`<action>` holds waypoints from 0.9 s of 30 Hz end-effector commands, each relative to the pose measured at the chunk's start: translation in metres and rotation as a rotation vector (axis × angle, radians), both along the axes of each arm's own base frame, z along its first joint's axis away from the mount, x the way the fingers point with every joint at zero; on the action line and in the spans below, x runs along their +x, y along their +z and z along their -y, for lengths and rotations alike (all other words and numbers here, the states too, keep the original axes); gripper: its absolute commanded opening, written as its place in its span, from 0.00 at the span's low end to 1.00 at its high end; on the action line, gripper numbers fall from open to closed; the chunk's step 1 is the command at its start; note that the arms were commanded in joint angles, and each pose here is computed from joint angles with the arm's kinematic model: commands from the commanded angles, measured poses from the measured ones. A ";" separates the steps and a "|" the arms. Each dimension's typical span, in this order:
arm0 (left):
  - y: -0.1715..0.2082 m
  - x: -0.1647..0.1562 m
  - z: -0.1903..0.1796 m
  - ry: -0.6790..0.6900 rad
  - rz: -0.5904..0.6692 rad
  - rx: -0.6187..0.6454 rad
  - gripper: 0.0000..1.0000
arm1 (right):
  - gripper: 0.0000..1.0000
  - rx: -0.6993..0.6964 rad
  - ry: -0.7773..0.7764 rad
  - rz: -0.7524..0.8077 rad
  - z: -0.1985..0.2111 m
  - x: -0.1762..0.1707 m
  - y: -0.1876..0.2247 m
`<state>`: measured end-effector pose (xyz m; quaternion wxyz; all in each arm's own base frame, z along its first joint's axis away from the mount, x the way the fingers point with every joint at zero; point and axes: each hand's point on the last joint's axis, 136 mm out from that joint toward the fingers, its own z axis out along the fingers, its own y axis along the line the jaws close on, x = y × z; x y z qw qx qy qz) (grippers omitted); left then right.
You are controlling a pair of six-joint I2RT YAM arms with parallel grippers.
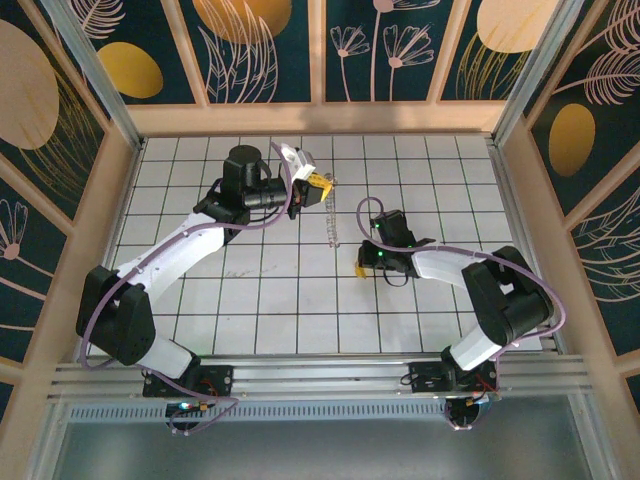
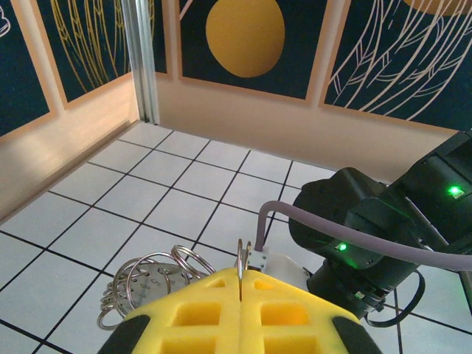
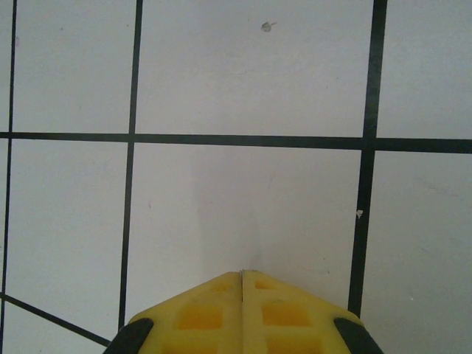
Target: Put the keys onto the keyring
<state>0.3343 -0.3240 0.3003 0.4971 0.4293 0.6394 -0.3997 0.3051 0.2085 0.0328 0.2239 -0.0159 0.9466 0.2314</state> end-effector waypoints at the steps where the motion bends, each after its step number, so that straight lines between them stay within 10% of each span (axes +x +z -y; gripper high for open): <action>1: 0.019 -0.006 0.000 -0.014 0.051 -0.039 0.00 | 0.00 0.011 0.024 0.015 -0.003 0.000 0.006; 27: 0.018 -0.006 0.001 -0.015 0.055 -0.040 0.00 | 0.16 -0.015 0.023 -0.021 0.000 -0.005 -0.011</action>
